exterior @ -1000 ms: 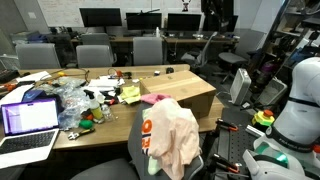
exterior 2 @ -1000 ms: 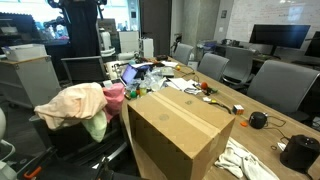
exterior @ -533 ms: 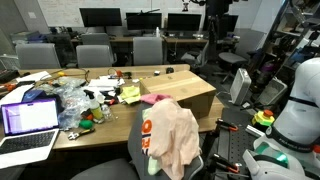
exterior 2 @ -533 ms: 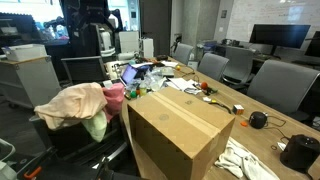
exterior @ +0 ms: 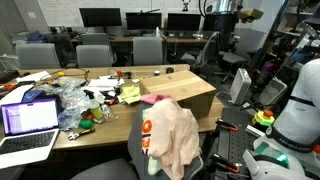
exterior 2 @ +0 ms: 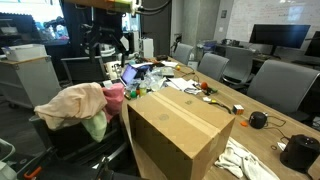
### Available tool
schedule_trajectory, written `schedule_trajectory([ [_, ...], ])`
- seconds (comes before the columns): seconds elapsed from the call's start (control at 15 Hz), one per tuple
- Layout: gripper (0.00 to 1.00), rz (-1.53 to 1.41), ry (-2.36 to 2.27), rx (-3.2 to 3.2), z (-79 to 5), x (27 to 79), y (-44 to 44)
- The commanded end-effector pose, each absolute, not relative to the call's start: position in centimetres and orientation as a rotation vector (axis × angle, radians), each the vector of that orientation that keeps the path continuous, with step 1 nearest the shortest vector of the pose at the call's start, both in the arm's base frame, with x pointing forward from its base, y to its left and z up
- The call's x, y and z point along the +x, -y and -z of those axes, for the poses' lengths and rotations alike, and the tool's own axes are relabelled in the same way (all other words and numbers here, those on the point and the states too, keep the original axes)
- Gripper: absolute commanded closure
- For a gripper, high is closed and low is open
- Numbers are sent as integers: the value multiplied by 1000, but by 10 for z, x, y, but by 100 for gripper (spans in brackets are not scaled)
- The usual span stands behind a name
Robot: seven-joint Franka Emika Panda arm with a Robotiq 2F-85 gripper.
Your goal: Put the green towel, the pink shirt and the peach shirt on the backrest of the chair respectively
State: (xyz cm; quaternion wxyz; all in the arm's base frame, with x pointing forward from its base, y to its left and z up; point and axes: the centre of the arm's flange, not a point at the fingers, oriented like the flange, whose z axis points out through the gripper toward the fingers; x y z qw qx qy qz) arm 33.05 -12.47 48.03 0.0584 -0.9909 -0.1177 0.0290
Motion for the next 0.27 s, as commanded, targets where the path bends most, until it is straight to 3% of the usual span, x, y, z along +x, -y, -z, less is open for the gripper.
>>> schedule_trajectory([
  [0.0,0,22,247,-3007,-470,301,139],
  [0.13,0,44,201,-3020,-464,288,149],
  [0.2,0,-40,247,-3003,-468,307,145],
])
